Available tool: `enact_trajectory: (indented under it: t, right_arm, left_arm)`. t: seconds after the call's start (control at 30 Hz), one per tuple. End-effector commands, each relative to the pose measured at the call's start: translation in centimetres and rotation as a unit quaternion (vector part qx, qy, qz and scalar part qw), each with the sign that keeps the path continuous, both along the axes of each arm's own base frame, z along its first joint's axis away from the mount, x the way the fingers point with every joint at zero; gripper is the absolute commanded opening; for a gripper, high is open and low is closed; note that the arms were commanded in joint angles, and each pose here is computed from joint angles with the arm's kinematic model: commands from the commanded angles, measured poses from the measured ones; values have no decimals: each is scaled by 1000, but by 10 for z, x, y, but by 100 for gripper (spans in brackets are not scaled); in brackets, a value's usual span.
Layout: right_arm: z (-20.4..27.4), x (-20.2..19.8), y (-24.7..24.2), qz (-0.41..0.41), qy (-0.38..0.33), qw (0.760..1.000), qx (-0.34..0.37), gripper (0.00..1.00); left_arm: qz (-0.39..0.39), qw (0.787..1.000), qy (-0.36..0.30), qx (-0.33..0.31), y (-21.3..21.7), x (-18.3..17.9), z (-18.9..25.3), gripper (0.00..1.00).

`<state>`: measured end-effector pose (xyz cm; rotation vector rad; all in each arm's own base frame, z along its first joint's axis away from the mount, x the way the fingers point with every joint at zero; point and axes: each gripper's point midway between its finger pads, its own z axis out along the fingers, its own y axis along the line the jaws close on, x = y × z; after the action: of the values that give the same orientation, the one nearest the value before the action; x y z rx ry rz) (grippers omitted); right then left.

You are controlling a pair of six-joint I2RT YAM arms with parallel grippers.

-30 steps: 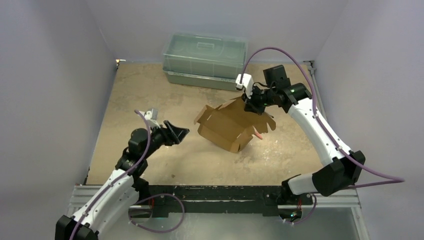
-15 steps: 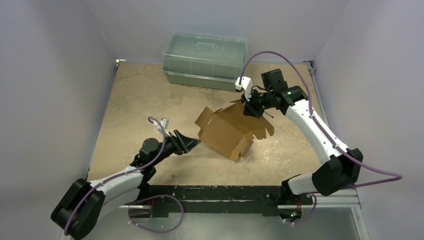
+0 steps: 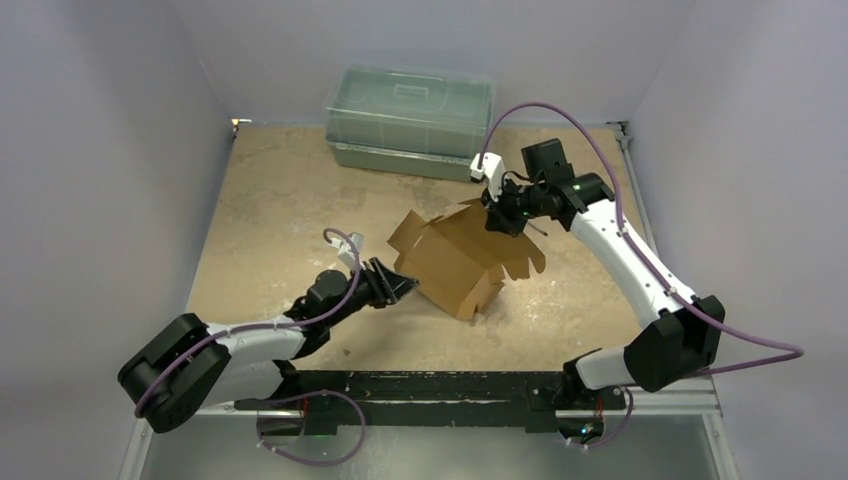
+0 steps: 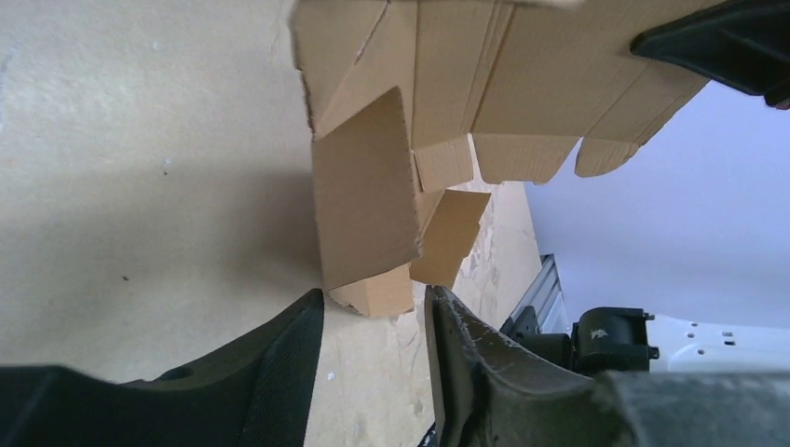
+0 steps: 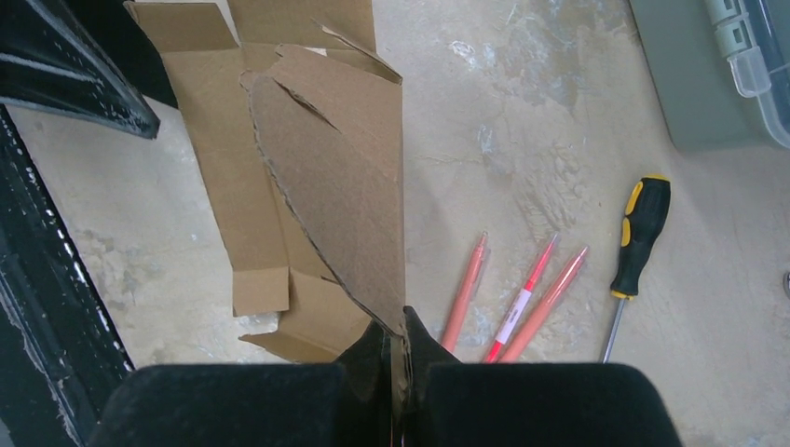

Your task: Fold the paper box

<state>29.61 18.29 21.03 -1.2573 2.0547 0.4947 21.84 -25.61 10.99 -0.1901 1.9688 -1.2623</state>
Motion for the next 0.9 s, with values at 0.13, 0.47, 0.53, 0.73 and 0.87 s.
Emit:
enact_trajectory:
  t: [0.13,0.47,0.53,0.73,0.87]
  right_arm:
    - [9,1,7,3,-9,1000,24,0]
    - [3,-34,23,78,19,995,66,0]
    - [1,-37,25,85,22,994,71,0]
    - [-10,-30,26,60,25,996,69,0]
    - [-17,-27,28,46,35,996,73,0]
  left_arm:
    - [25,1000,-4,-10,-25,11,10,24]
    - [64,997,40,5,-31,28,4,6]
    - [69,995,69,23,-34,31,-4,5]
    - [79,990,107,36,-38,33,-16,4]
    - [78,989,117,39,-41,34,-16,8]
